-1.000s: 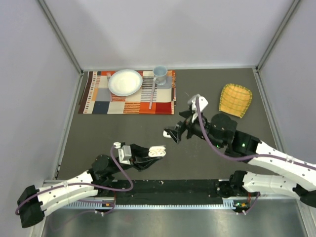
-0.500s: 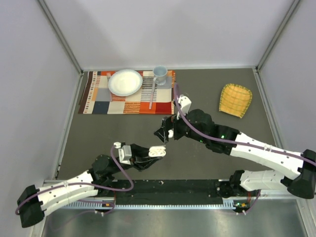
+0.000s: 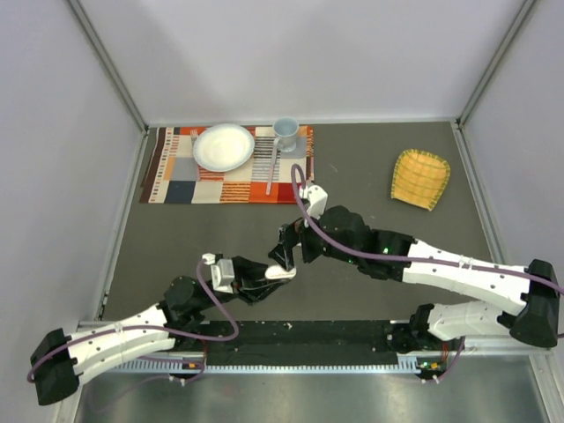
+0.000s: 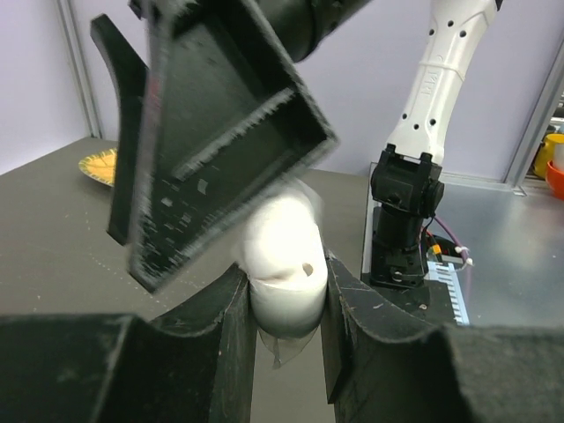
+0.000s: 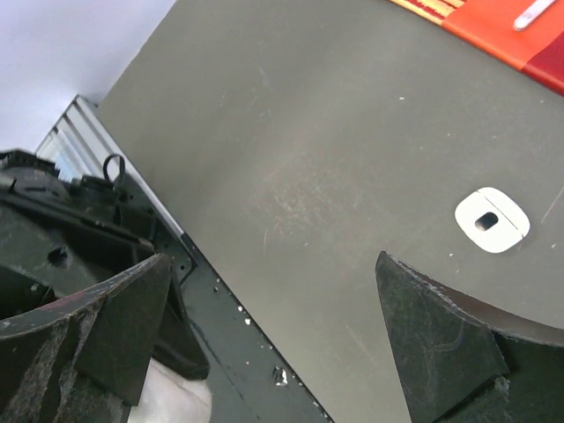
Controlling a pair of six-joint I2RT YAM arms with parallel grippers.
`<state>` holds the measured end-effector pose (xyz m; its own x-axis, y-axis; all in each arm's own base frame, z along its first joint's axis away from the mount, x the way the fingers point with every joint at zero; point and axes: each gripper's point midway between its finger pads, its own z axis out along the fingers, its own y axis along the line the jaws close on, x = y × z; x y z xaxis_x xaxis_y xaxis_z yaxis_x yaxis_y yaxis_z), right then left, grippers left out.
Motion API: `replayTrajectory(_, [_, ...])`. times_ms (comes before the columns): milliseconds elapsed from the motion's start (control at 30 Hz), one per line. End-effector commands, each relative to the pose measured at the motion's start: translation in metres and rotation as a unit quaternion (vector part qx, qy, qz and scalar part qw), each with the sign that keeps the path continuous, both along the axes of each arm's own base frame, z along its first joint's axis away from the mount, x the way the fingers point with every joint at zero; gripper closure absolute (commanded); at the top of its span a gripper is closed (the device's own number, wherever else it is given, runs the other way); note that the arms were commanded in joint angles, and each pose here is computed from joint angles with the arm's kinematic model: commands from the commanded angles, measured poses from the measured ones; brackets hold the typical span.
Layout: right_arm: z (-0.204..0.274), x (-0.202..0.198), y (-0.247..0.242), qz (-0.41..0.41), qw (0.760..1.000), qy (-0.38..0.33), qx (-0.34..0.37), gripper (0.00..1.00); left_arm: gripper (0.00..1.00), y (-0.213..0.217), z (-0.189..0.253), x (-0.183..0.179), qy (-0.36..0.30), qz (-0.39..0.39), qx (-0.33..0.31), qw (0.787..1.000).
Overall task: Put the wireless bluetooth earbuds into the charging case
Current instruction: Close the charging case with the earbuds, then place the charging case with the earbuds at the center of the board.
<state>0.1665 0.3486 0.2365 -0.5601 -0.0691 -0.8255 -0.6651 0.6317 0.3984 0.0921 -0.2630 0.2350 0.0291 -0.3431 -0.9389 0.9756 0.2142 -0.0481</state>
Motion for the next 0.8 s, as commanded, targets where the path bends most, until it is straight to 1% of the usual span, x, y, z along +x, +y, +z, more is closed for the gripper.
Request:
replayTrajectory(0, [-0.001, -0.012, 0.002, 0.012, 0.999, -0.031, -0.023, 0.01, 1.00, 0.006, 0.023, 0.005, -0.020, 0.023, -0.039, 0.999])
replayTrajectory(67, [0.002, -0.014, -0.002, -0.007, 0.999, -0.043, -0.026, 0.01, 1.00, 0.008, 0.024, 0.008, -0.019, 0.032, -0.041, 0.998])
replayTrajectory(133, [-0.001, -0.017, -0.001, -0.002, 0.998, -0.057, -0.026, 0.01, 1.00, 0.011, 0.027, 0.012, -0.018, 0.044, -0.050, 0.998])
replayTrajectory(200, [-0.005, -0.014, -0.002, -0.021, 0.997, -0.069, -0.035, 0.01, 1.00, 0.013, 0.031, 0.014, -0.017, 0.051, -0.060, 0.997])
replayTrajectory(267, [-0.006, -0.002, -0.012, -0.071, 0.994, -0.069, -0.037, 0.01, 1.00, 0.014, 0.033, 0.015, -0.017, 0.055, -0.063, 0.996])
replayTrajectory(333, [0.001, 0.005, -0.021, -0.114, 0.991, -0.066, -0.019, 0.01, 1.00, 0.013, 0.028, 0.016, -0.006, 0.055, -0.055, 0.997])
replayTrajectory(367, [0.007, 0.013, -0.030, -0.145, 0.986, -0.077, -0.017, 0.01, 1.00, 0.014, 0.028, 0.018, 0.011, 0.059, -0.059, 0.996])
replayTrajectory(433, [0.020, 0.022, -0.045, -0.184, 0.979, -0.091, -0.004, 0.01, 1.00, 0.013, 0.018, 0.021, 0.037, 0.063, -0.045, 0.996])
replayTrajectory(467, [0.024, 0.030, -0.057, -0.220, 0.971, -0.099, -0.003, 0.01, 1.00, 0.014, 0.017, 0.025, 0.068, 0.070, -0.053, 0.994])
replayTrajectory(500, [0.028, 0.032, -0.066, -0.237, 0.967, -0.090, 0.009, 0.01, 1.00, 0.013, 0.007, 0.028, 0.095, 0.076, -0.037, 0.992])
replayTrajectory(533, [0.028, 0.044, -0.078, -0.262, 0.962, -0.080, 0.016, 0.01, 1.00, 0.013, 0.003, 0.031, 0.113, 0.081, -0.034, 0.990])
replayTrajectory(567, [0.020, 0.045, -0.081, -0.258, 0.964, -0.058, 0.019, 0.01, 0.99, 0.014, 0.000, 0.036, 0.147, 0.093, -0.039, 0.984])
replayTrajectory(600, [0.013, 0.048, -0.087, -0.272, 0.961, -0.026, 0.033, 0.01, 1.00, 0.016, -0.004, 0.043, 0.169, 0.110, -0.039, 0.979])
replayTrajectory(633, [0.010, 0.054, -0.096, -0.276, 0.960, 0.001, 0.049, 0.01, 1.00, 0.016, -0.013, 0.048, 0.197, 0.124, -0.022, 0.972])
replayTrajectory(667, [-0.004, 0.056, -0.103, -0.285, 0.957, 0.021, 0.049, 0.01, 1.00, 0.016, -0.020, 0.052, 0.236, 0.135, -0.020, 0.962])
replayTrajectory(733, [-0.011, 0.057, -0.112, -0.297, 0.951, 0.048, 0.070, 0.01, 1.00, 0.016, -0.029, 0.056, 0.259, 0.150, 0.003, 0.954])
replayTrajectory(767, [-0.023, 0.057, -0.118, -0.301, 0.949, 0.061, 0.066, 0.01, 1.00, 0.014, -0.034, 0.056, 0.280, 0.150, 0.008, 0.948])
